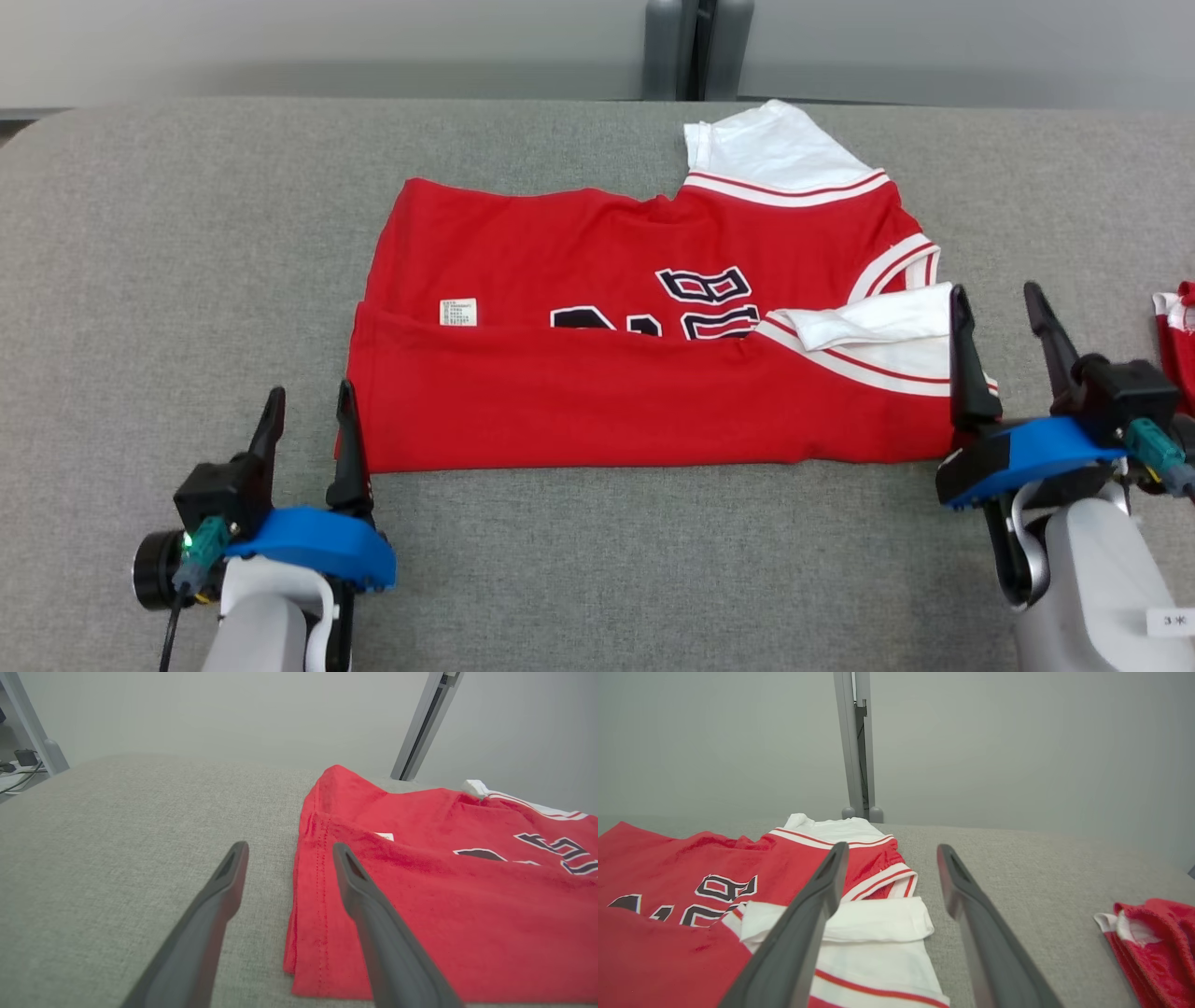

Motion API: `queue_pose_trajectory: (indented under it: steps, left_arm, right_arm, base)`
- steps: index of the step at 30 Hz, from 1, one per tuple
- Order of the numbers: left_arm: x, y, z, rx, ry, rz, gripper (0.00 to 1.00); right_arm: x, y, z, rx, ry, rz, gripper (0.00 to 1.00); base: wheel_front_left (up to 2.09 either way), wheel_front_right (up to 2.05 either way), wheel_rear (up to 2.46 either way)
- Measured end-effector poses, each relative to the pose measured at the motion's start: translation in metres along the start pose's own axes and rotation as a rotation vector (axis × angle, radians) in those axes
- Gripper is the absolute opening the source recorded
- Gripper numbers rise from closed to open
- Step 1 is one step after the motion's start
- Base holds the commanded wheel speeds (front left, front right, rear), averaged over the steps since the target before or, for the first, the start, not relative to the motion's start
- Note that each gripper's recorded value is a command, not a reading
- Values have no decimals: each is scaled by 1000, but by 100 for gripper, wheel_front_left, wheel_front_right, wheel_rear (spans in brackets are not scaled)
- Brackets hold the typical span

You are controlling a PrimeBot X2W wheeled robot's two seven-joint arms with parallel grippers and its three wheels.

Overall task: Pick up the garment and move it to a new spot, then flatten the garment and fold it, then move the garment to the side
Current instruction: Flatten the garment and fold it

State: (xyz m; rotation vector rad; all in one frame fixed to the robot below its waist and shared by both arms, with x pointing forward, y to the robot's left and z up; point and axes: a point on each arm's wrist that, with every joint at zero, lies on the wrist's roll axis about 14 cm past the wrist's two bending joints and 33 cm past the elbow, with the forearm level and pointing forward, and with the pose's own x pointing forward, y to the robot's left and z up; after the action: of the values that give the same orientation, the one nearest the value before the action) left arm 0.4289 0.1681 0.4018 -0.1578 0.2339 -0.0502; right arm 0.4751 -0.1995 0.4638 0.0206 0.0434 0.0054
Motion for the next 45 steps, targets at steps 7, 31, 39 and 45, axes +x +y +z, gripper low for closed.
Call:
queue_pose_trajectory:
  steps: [7,31,39,45]
  left_arm:
    - [-41,12,-15,16,30,54,100]
    - [-96,-2,-36,-13,68,39,100]
    - [-48,-8,-30,-32,77,1,100]
    - [-18,-2,-47,-50,143,12,100]
  right_arm:
    - [-44,3,-17,-1,55,9,100]
    - [-118,2,-47,76,144,-11,100]
    - [-86,0,-45,73,136,-14,100]
    - [-60,-2,-51,72,143,-18,100]
  base:
    - [0,0,0]
    - [0,0,0]
    - [0,0,0]
    - [0,0,0]
